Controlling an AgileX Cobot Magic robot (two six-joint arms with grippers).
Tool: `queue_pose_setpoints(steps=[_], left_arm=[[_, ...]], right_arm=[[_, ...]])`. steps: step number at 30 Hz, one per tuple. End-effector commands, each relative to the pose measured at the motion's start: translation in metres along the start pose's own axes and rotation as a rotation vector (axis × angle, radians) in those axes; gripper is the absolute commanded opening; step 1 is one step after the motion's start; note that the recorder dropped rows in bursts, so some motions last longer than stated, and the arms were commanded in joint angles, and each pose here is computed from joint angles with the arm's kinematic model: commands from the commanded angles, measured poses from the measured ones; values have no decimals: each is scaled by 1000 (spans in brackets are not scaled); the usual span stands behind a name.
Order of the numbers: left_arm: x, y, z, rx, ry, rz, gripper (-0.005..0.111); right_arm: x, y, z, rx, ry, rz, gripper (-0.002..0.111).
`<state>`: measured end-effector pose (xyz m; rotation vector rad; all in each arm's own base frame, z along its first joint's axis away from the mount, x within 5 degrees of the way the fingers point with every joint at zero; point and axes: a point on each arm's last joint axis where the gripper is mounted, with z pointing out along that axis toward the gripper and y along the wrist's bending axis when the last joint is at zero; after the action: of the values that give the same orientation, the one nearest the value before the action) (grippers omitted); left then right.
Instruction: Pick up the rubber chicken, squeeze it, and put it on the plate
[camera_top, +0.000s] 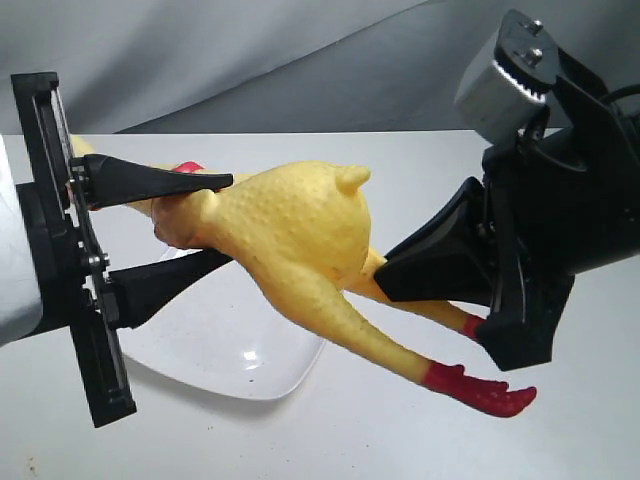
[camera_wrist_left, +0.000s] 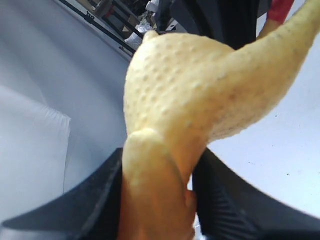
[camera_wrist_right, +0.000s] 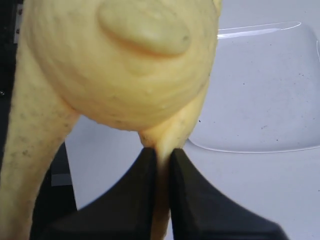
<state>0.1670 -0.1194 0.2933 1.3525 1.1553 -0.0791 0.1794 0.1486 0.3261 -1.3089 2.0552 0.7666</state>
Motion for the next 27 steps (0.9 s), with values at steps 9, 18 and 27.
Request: queue_pose_setpoints(steps=[9, 18, 27], left_arm=[[-1, -5, -1, 56, 5, 91, 31], [-30, 21, -41, -265, -106, -234, 104], [-59, 28, -101, -498, -261, -388, 104]], right_arm=[[-3, 3, -1, -17, -22, 1, 0], [-12, -10, -2, 126, -118, 4, 0], [-12, -52, 31, 278, -127, 42, 0]])
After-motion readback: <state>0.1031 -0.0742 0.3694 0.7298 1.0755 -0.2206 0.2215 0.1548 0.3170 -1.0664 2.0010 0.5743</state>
